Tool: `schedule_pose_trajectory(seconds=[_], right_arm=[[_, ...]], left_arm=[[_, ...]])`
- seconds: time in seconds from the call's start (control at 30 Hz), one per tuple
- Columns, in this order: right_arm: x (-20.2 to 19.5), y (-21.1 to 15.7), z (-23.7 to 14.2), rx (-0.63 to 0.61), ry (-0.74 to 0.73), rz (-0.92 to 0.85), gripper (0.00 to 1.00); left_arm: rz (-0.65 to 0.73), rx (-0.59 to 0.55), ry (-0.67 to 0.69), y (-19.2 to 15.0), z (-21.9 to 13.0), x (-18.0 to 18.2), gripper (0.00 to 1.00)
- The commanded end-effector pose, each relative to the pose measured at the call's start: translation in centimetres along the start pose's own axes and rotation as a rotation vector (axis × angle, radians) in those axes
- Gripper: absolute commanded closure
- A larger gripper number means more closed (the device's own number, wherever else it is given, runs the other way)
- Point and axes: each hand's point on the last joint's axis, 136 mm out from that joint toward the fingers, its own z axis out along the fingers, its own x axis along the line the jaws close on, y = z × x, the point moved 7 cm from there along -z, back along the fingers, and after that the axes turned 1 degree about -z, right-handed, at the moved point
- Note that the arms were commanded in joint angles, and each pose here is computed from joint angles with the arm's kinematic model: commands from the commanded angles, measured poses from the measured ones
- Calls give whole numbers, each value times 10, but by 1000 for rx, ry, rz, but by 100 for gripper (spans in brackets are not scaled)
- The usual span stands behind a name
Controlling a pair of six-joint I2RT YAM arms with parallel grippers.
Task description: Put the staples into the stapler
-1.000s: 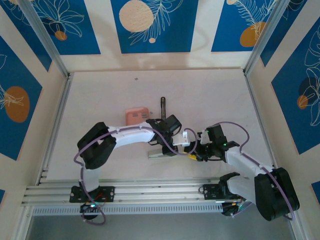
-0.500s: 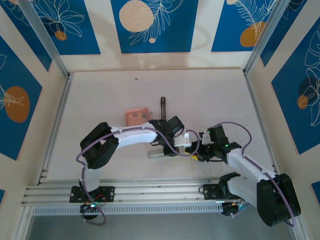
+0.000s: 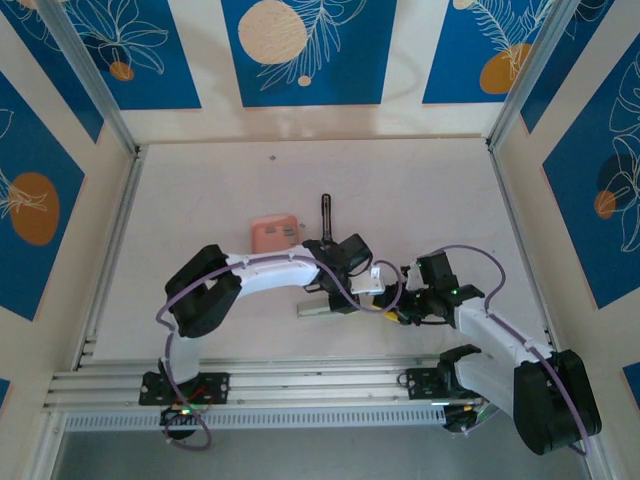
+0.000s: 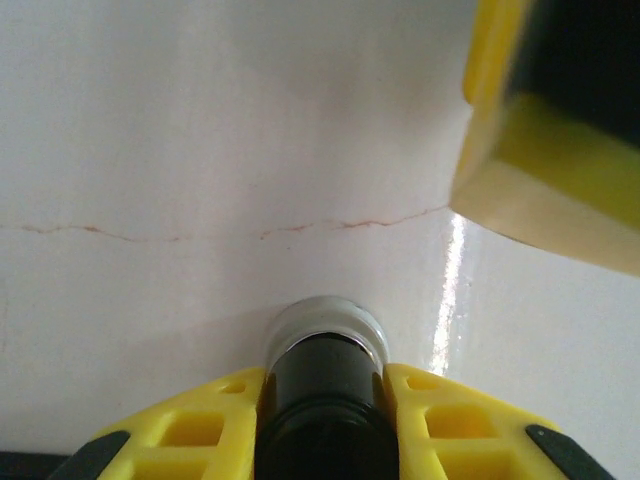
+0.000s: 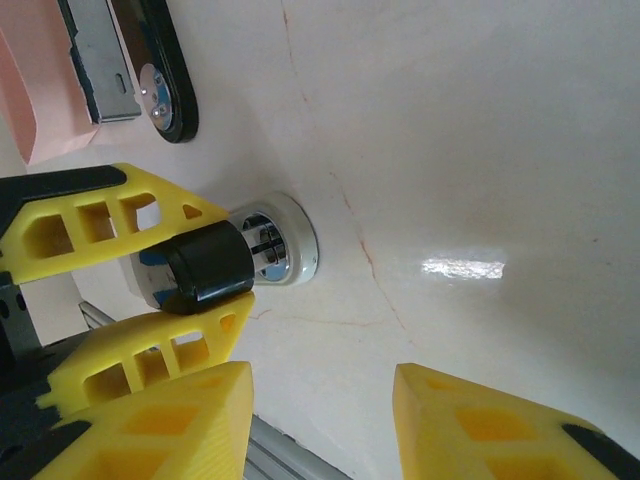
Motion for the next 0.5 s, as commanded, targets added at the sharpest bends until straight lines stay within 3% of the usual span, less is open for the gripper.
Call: schedule_pose_trajectory(seconds=[0.0,0.13,0.27,0.47], right_arm=[[7,-1,-8,-15,28,-26,59],[7,2,-18,-73,22,-18,58],[6,5,-31,-143,24,5,58],[5,7,-46,-205,37,23,59]], left_arm=[[-140,156,31,-29,20,0,87],[-300,41,70,1,-15,3,88],[-489,11,94,24,-43,7,92],[-700,-91,92,53,-55,17,95]])
